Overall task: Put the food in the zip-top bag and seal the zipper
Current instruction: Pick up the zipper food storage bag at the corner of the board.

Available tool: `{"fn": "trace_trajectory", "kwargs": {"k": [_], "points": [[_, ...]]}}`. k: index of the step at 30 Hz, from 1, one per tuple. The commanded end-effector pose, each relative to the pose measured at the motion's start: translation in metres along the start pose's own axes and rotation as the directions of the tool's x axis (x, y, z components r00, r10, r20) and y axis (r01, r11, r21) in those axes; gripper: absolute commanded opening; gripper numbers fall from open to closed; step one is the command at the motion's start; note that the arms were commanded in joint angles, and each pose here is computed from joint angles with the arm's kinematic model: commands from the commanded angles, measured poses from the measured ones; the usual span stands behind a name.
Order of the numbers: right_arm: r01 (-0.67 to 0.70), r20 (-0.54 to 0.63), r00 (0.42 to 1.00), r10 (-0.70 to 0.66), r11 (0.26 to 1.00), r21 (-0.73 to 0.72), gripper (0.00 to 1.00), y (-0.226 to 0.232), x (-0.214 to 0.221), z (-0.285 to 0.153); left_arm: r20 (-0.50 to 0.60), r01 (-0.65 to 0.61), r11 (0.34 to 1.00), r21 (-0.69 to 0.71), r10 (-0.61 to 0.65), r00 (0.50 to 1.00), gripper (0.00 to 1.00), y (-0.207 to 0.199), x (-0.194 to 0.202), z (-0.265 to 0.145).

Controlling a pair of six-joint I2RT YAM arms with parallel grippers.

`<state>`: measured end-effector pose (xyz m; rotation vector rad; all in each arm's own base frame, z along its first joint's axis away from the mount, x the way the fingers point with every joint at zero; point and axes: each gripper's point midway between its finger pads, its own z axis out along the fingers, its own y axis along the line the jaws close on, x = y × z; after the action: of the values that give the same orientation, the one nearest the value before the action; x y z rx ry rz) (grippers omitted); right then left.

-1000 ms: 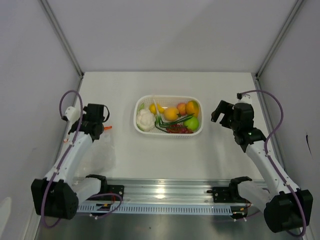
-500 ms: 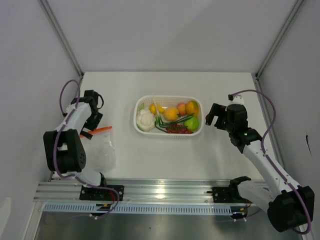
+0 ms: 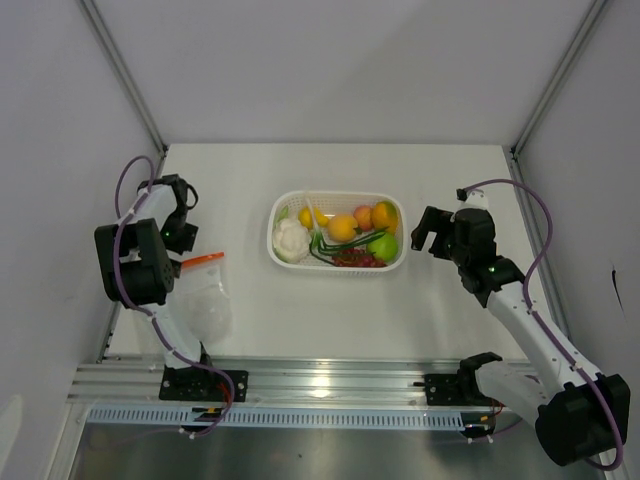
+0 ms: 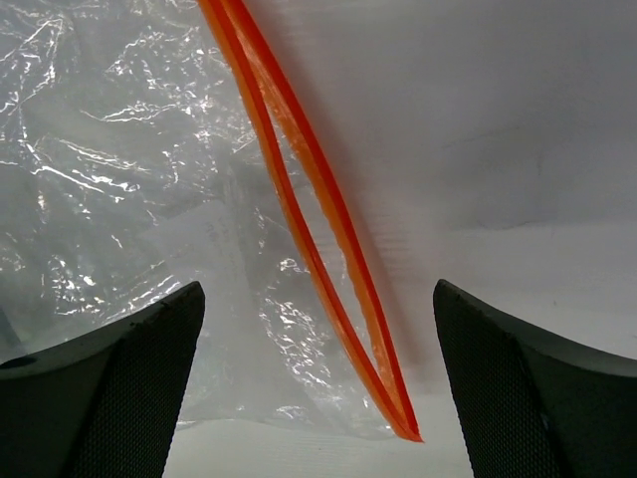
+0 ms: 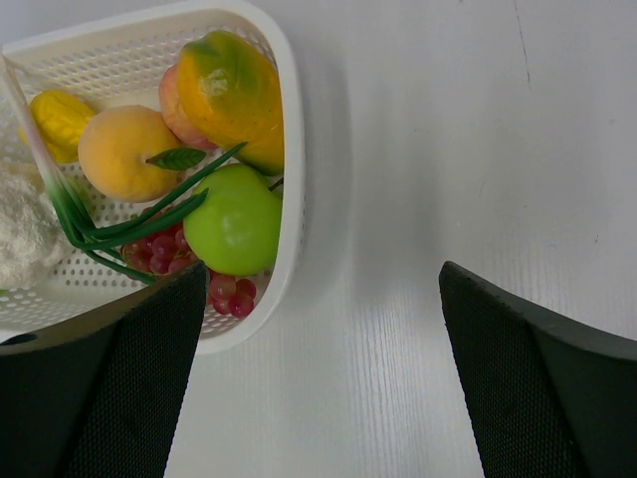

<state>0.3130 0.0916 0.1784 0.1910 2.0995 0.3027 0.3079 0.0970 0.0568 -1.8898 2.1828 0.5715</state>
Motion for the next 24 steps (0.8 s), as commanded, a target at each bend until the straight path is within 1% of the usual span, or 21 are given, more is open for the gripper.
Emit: {"fn": "trace_trajectory", "kwargs": {"k": [1, 4, 6, 11, 12, 14, 15, 17, 18, 20, 21, 22, 23, 24], "points": [[0.011, 0.045, 0.999, -0.011, 1.000, -0.011, 0.99, 0.004, -0.014, -0.004, -0.055, 0.014, 0.997, -0.077, -0.018, 0.998, 0.96, 0.018, 0.008, 0.003], [0.012, 0.046, 0.999, -0.011, 1.000, -0.012, 0.99, 0.005, -0.014, -0.004, -0.076, 0.019, 0.998, -0.052, -0.023, 0.997, 0.92, 0.020, 0.015, 0.004], [0.011, 0.052, 0.999, -0.010, 1.000, -0.013, 0.99, 0.005, -0.015, -0.004, -0.095, 0.007, 0.998, -0.065, -0.014, 0.995, 0.91, 0.021, 0.019, 0.007], [0.009, 0.055, 0.998, -0.008, 1.000, -0.015, 0.99, 0.005, -0.016, -0.007, -0.103, 0.006, 0.997, -0.082, -0.015, 0.995, 0.81, 0.025, 0.022, 0.008], [0.011, 0.055, 0.998, -0.010, 1.000, -0.015, 0.99, 0.005, -0.015, -0.007, -0.100, 0.006, 0.997, -0.077, -0.014, 0.995, 0.72, 0.025, 0.022, 0.009], [0.008, 0.060, 0.998, -0.007, 1.000, -0.014, 0.99, 0.004, -0.016, -0.008, -0.095, 0.014, 0.997, -0.077, -0.022, 0.995, 0.63, 0.028, 0.023, 0.010], [0.009, 0.060, 0.998, -0.009, 1.000, -0.014, 0.99, 0.004, -0.016, -0.008, -0.093, 0.012, 0.997, -0.075, -0.019, 0.996, 0.52, 0.029, 0.023, 0.010], [0.008, 0.060, 0.998, -0.007, 1.000, -0.014, 0.99, 0.004, -0.017, -0.008, -0.092, 0.008, 0.997, -0.075, -0.014, 0.996, 0.42, 0.031, 0.023, 0.011], [0.010, 0.059, 0.998, -0.009, 1.000, -0.015, 0.99, 0.005, -0.017, -0.008, -0.091, 0.003, 0.997, -0.078, -0.010, 0.996, 0.35, 0.032, 0.024, 0.011], [0.008, 0.057, 0.998, -0.007, 1.000, -0.014, 0.99, 0.005, -0.017, -0.009, -0.091, -0.007, 0.998, -0.069, 0.001, 0.996, 0.25, 0.032, 0.024, 0.011], [0.009, 0.059, 0.998, -0.008, 1.000, -0.016, 0.99, 0.006, -0.019, -0.010, -0.095, -0.011, 0.998, -0.064, 0.005, 0.995, 0.13, 0.032, 0.024, 0.010], [0.010, 0.055, 0.998, -0.009, 1.000, -0.017, 0.99, 0.007, -0.018, -0.010, -0.095, -0.025, 0.998, -0.057, 0.020, 0.995, 0.06, 0.033, 0.025, 0.010], [0.013, 0.050, 0.999, -0.012, 1.000, -0.019, 1.00, 0.008, -0.017, -0.011, -0.089, -0.027, 0.999, -0.030, 0.024, 0.996, 0.01, 0.031, 0.024, 0.005], [0.015, 0.051, 0.999, -0.014, 1.000, -0.026, 0.99, 0.011, -0.018, -0.012, -0.080, -0.030, 1.000, -0.008, 0.029, 0.996, 0.01, 0.028, 0.022, 0.002]]}}
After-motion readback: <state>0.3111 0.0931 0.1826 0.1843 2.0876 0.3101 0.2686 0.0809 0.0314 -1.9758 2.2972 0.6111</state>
